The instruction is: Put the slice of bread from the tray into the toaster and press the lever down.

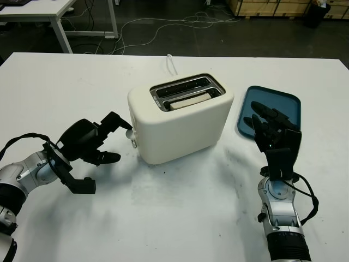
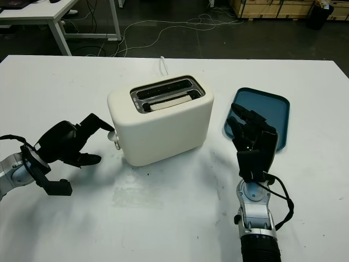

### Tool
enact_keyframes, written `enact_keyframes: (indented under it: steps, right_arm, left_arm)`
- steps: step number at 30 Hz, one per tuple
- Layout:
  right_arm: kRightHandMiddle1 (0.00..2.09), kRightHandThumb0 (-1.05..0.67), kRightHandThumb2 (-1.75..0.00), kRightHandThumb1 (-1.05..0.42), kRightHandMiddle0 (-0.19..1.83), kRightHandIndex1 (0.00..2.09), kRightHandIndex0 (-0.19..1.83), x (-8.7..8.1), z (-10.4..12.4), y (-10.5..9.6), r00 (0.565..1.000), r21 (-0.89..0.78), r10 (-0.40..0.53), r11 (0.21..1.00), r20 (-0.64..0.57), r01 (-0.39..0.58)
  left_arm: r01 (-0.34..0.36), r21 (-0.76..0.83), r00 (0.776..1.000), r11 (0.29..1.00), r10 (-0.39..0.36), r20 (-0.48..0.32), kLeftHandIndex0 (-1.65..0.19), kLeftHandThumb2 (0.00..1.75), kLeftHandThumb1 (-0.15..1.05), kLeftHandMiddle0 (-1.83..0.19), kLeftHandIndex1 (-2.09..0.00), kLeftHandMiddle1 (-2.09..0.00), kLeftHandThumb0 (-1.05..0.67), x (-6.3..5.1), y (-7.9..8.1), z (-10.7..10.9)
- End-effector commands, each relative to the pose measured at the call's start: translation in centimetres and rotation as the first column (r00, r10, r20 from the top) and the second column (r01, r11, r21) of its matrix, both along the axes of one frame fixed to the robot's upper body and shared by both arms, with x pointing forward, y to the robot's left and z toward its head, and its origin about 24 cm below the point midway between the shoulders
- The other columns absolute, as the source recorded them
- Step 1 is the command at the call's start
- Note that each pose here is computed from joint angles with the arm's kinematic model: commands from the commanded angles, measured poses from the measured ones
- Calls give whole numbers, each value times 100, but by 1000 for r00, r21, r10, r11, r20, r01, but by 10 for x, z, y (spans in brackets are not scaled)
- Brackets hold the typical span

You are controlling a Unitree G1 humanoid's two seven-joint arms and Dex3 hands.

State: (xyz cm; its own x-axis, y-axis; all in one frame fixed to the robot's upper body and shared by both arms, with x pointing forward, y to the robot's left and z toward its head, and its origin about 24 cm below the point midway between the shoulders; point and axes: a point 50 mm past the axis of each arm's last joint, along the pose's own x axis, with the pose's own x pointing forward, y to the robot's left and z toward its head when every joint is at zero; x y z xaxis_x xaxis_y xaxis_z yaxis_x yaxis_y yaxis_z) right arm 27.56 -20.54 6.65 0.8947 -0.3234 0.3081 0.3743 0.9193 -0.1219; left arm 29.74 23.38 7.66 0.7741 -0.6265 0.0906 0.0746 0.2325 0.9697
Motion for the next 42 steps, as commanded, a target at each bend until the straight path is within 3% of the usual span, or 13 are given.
enact_keyframes:
  steps: [1, 5, 12, 16, 30, 35, 42]
  right_arm:
    - [1, -77, -19, -92, 106, 4, 119, 0, 1, 0, 1000, 12, -10, 1000, 6, 10]
    - [0, -77, -19, -92, 106, 3, 119, 0, 1, 0, 1000, 15, -8, 1000, 7, 8]
    - [0, -78, -19, -92, 105, 3, 120, 1, 1, 0, 1000, 6, -13, 1000, 7, 13]
    - [0, -78, -19, -92, 106, 3, 121, 1, 2, 1, 1000, 11, -13, 1000, 12, 13]
    - [0, -76, -18, -92, 108, 3, 123, 1, 3, 0, 999, 13, -18, 1000, 29, 18]
    - [1, -78, -17, -92, 109, 3, 124, 0, 3, 0, 999, 20, -20, 1000, 29, 19]
    - [1, -78, -17, -92, 110, 3, 125, -3, 4, 2, 999, 23, -25, 999, 27, 24]
  left_arm:
    - [30, 127, 988, 991, -10, -154, -21, 69, 92, -124, -162, -174, -91, -18, 2, -36]
    - [23, 103, 998, 994, -16, -68, -3, 77, 92, -139, -172, -175, -91, -15, 5, -21]
    - [93, 85, 996, 992, -93, -4, 0, 68, 92, -118, -155, -175, -90, -19, 3, -16]
    - [118, 99, 993, 988, -119, 4, 0, 62, 92, -113, -153, -175, -89, -21, 0, -19]
    - [162, 141, 985, 977, -168, 27, 0, 67, 92, -89, -144, -175, -86, -25, -4, -25]
    - [170, 149, 985, 974, -174, 18, 0, 70, 92, -97, -144, -175, -86, -24, -3, -25]
    - [208, 196, 978, 958, -208, -22, 0, 72, 92, -83, -136, -175, -89, -25, -5, -31]
